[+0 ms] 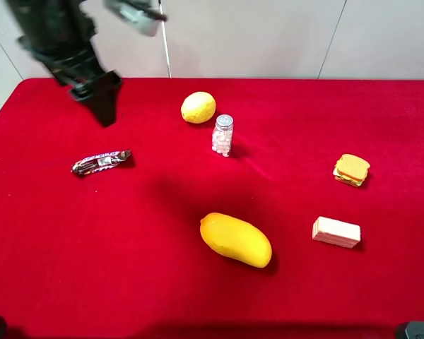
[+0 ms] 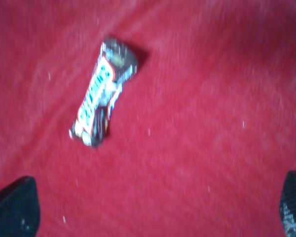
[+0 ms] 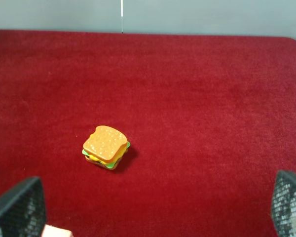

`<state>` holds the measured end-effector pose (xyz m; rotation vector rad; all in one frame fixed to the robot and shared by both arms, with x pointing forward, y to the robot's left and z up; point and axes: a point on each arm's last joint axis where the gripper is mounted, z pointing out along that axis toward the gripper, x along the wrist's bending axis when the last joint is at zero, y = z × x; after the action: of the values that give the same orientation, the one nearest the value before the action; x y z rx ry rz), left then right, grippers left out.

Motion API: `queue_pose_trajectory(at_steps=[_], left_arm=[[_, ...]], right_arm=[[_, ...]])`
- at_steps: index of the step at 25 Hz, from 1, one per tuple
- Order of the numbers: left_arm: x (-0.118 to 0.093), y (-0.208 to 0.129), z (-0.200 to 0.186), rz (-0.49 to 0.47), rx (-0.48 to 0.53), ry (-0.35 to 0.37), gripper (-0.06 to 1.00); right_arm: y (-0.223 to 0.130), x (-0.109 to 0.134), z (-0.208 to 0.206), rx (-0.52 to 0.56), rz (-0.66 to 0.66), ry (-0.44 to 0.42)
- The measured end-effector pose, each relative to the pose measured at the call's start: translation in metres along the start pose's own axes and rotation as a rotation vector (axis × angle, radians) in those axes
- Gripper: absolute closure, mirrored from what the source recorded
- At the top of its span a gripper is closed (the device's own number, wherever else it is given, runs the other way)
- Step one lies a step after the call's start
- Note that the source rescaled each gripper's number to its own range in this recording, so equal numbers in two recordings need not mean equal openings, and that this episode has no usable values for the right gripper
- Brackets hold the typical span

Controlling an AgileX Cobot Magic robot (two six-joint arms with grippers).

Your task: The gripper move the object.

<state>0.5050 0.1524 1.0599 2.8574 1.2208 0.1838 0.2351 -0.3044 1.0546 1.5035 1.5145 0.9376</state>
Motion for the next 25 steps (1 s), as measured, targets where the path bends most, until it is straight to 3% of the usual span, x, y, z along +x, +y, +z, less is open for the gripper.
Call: queue_pose_trajectory(at_steps=[17,25], left_arm=[[-0.031,-0.137,-0.011,-0.252,-0.047,0.008,-0.02],[-0.046,-0.188,0.018,-0.273,-0.059,0.007,-0.02]], right_arm=[[0.0,0.0,0.0,-0.001,0.0,0.0],[0.0,0.0,0.0,-0.001,0.0,0.0]])
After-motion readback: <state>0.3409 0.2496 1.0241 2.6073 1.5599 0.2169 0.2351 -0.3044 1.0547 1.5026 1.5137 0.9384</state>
